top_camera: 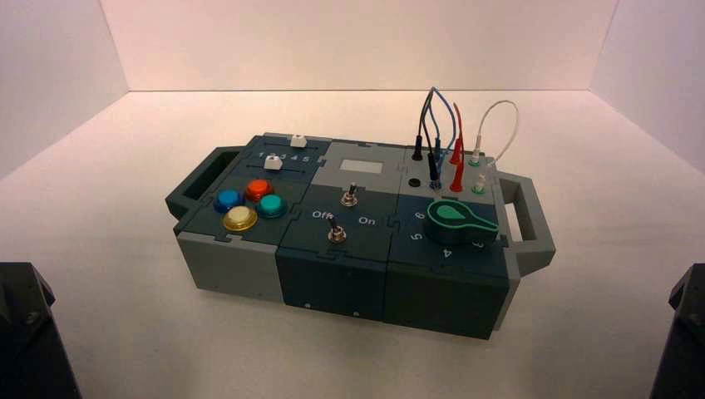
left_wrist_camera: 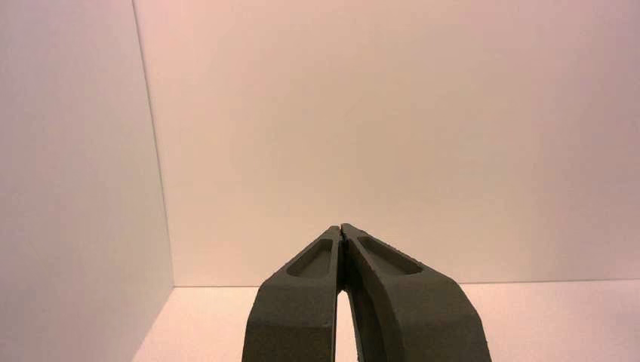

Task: Push the red button with the left gripper.

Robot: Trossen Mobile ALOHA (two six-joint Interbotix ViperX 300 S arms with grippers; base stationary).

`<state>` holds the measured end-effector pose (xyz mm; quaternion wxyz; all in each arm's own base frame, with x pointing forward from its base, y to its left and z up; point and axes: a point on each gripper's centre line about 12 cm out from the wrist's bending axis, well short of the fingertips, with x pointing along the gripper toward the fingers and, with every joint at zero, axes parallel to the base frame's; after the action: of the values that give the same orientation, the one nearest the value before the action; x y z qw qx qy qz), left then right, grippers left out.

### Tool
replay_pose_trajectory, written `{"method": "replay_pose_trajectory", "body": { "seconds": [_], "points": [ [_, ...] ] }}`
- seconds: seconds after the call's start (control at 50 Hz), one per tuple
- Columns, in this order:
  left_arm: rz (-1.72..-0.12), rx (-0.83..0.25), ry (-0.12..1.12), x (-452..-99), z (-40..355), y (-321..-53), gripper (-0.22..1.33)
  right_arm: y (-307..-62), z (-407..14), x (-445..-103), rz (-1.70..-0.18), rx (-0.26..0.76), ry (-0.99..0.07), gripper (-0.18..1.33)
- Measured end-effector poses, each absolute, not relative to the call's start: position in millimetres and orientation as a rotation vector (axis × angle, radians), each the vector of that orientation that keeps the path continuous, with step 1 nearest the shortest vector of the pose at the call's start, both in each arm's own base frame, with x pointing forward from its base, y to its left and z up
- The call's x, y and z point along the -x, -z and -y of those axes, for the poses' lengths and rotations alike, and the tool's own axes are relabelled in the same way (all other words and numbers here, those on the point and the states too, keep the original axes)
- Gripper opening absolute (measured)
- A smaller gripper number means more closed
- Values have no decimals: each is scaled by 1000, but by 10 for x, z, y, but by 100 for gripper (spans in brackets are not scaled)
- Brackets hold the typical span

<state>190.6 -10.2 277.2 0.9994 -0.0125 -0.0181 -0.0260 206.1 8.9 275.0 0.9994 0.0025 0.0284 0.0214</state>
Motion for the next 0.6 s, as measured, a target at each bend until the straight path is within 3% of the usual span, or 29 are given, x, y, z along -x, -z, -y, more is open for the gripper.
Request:
{"method": "replay_pose_trajectory", "body": {
  "seconds": [0.36,0.6],
  "points": [
    [12,23,52,-1909,103,-2741,-16,-2711,-108,-2063,-95,-4,-52,-14],
    [-222,21,89,-1981,182,-2791,-16,-2685,-320,-2092,-256,9,-150,-14]
  ]
}}
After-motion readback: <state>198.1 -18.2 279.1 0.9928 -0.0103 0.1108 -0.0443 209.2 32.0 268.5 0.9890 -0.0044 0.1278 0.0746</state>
